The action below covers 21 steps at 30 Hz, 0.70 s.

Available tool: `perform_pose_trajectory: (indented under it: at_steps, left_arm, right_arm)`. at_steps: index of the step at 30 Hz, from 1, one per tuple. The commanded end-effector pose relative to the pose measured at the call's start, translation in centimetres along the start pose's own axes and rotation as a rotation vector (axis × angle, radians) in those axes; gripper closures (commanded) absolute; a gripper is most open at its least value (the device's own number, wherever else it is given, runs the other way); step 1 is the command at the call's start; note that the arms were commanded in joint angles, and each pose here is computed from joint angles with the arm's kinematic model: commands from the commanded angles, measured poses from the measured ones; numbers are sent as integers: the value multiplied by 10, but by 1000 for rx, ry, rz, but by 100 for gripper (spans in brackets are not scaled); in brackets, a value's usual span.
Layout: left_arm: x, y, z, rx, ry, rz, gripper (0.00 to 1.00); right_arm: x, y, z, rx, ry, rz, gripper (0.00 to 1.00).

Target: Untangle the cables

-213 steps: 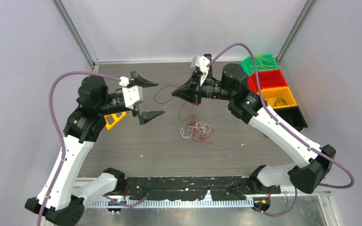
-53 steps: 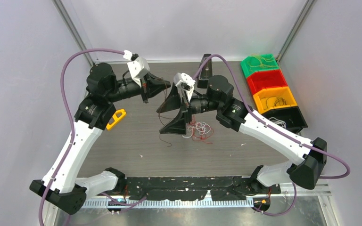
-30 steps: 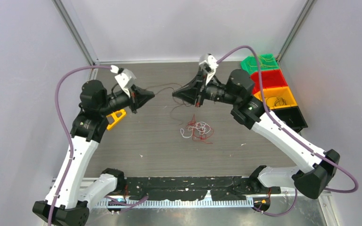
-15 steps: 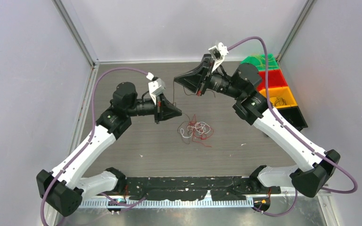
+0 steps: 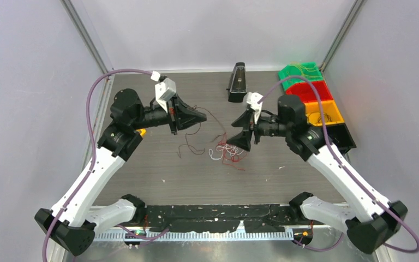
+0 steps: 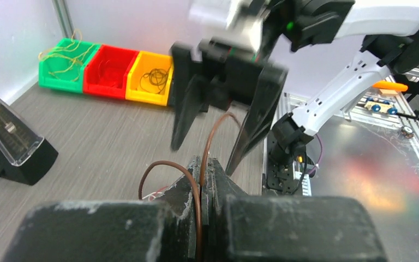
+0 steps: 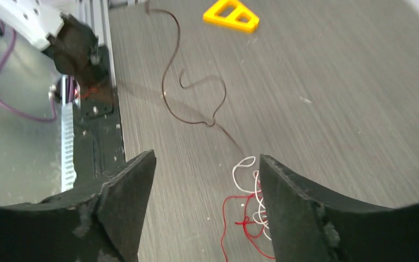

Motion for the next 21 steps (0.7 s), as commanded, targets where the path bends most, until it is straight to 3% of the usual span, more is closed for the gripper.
perform_pose_trajectory:
  at_steps: [1, 5, 9, 17, 21]
  left_arm:
    - [-25, -6, 2, 23, -5, -52, 100]
    - [-32, -9, 12, -76, 42, -52, 100]
    - [-38, -14, 9, -21, 81, -98, 100]
    - [-39, -22, 5, 173, 20, -127, 100]
    - [-52, -26, 5, 209, 11, -184, 100]
  right_arm:
    - [-14, -14, -10, -38, 73, 24, 19]
    - [-61, -10, -1, 2, 103, -146, 2]
    - [-88, -11, 15, -59, 113, -267, 5]
    - [-115, -15, 38, -318, -2, -237, 5]
    - [-103, -30, 25, -274, -69, -211, 5]
Point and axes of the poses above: each gripper's point midway between its finger pads, its own y axis back along the fingers, its own z axis along the line the jaws close on, x = y × z, the point moved 8 cm from there along y, back along the fingers, and after that the axes turned 8 degrees about -y, right-handed, at the moved point
